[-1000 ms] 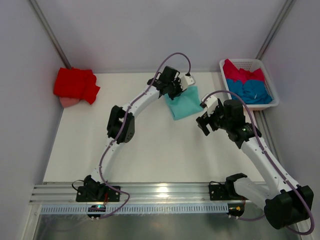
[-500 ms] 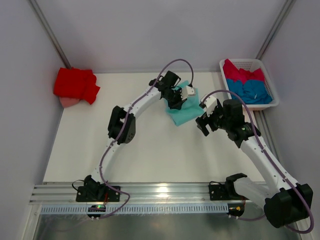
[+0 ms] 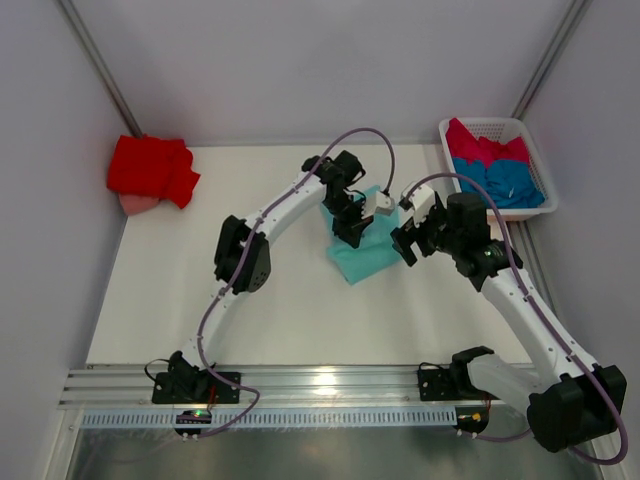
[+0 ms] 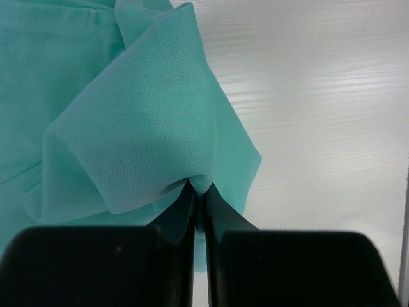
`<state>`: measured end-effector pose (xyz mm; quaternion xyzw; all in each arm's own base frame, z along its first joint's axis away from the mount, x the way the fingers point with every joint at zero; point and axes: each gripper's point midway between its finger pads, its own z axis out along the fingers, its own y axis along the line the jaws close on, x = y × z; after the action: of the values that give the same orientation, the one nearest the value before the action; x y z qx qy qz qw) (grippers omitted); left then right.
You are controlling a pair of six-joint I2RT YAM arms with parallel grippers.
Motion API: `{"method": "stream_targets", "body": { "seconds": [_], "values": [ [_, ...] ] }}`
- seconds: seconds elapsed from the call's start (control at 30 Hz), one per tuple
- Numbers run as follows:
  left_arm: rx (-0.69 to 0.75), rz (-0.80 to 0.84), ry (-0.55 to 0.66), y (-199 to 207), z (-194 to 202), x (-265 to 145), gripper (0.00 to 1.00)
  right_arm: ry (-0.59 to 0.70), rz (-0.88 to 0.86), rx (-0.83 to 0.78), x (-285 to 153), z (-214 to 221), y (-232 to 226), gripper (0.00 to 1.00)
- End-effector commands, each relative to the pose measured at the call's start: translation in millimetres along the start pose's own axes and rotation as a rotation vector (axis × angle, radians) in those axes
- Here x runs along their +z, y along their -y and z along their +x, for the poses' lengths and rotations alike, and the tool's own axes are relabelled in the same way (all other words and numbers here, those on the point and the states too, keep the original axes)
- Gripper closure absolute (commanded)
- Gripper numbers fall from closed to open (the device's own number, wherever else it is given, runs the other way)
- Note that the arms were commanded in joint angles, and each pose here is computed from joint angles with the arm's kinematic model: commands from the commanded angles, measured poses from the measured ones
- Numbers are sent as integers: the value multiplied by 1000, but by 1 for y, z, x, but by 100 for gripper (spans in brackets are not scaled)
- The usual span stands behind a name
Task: Fold and stack the t-shirts
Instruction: Fold the tshirt
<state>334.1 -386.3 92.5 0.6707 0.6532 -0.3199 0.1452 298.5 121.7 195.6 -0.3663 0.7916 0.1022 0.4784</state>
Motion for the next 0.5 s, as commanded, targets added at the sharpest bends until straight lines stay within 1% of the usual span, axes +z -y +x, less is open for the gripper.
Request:
{"method": "stream_targets", "body": {
  "seconds": [0.0,0.03,0.07,0.1,0.13,0.17,0.27,0.3,0.4,0.47],
  "values": [
    [51,119,21,52,-19,-24,98,106,103,12,-8,-39,23,7],
    [62,167,1,67,-16,-25,98,107,143,21,-9,-40,29,7],
    [64,202,13,78,-19,-26,98,88,244,54,-13,-37,46,7],
    [68,226,13,88,-20,-29,97,109,315,66,-17,-42,59,7],
    [66,265,3,101,-19,-31,98,103,367,79,-19,-40,68,7],
    [67,288,12,108,-21,-33,97,78,469,95,-26,-35,84,7],
    [77,322,-4,128,-22,-37,97,77,598,132,-34,-35,105,5],
    [79,342,-18,136,-20,-33,96,73,669,153,-40,-35,115,5],
    [86,374,-35,152,-18,-30,96,45,752,174,-46,-30,127,2],
    [82,379,-31,160,-20,-30,96,42,776,185,-49,-29,130,1]
  ]
}}
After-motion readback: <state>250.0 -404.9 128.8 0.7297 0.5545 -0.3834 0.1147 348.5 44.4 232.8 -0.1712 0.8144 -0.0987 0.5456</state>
